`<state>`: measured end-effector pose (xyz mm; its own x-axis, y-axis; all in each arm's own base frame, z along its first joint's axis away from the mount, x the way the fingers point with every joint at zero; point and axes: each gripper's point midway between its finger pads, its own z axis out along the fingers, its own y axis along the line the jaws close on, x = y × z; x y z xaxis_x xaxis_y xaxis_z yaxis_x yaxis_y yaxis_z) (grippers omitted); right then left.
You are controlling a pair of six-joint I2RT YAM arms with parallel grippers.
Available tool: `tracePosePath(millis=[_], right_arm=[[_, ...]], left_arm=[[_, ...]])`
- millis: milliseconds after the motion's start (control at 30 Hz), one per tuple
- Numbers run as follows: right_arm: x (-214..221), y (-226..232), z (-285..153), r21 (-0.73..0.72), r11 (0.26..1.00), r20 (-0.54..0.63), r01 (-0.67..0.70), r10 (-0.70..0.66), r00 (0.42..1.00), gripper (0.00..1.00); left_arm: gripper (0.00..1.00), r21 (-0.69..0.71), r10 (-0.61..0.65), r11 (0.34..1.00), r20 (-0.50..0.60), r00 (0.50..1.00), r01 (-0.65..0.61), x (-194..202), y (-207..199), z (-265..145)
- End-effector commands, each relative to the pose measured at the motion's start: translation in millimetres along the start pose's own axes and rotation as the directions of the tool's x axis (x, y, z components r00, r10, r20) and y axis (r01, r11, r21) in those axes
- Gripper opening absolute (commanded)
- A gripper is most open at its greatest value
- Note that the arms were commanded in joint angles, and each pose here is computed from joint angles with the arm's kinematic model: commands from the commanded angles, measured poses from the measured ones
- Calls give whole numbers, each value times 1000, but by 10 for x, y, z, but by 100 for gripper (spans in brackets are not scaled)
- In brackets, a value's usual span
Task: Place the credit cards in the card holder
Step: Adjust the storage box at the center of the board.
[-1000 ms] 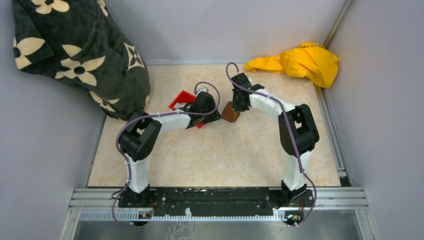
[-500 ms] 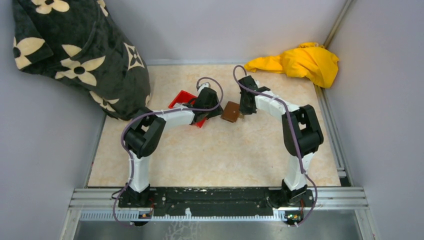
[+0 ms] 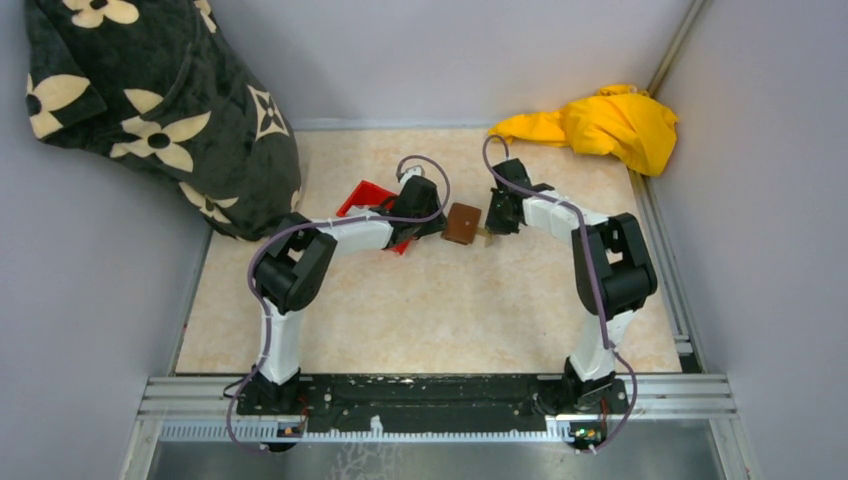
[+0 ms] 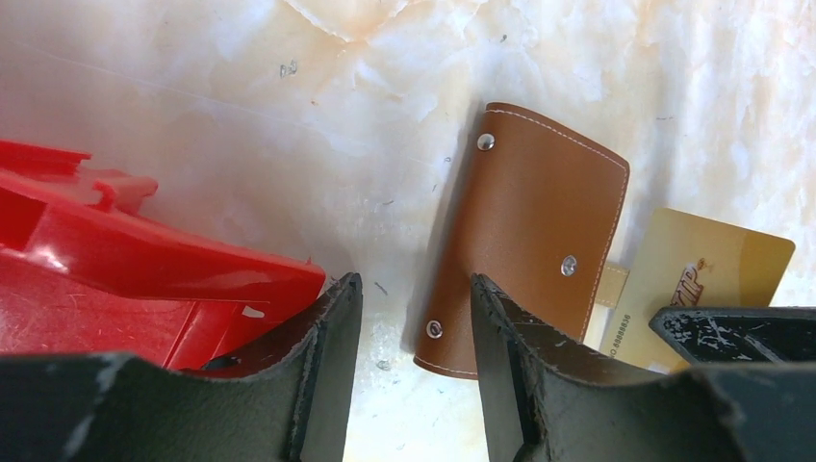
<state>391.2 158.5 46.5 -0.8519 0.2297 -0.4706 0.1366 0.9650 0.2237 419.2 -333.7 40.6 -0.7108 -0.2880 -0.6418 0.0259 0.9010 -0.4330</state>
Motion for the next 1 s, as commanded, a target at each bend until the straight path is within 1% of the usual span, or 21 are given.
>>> tracePosePath(millis=[0,533,967], right_arm=[[-274,185,-167,-143,988,82,-57,70,994,0],[-268,246,-152,-324,937,66,-134,164,984,0],[-259,348,-103,-404,900,45,-163,198,979,0]], left_arm=[[53,-27,30,999,-12,999,-30,52,49,62],[52,-14,18,1000,-59,998,-19,235,97,110],[52,-18,18,1000,-79,997,-19,322,149,116]])
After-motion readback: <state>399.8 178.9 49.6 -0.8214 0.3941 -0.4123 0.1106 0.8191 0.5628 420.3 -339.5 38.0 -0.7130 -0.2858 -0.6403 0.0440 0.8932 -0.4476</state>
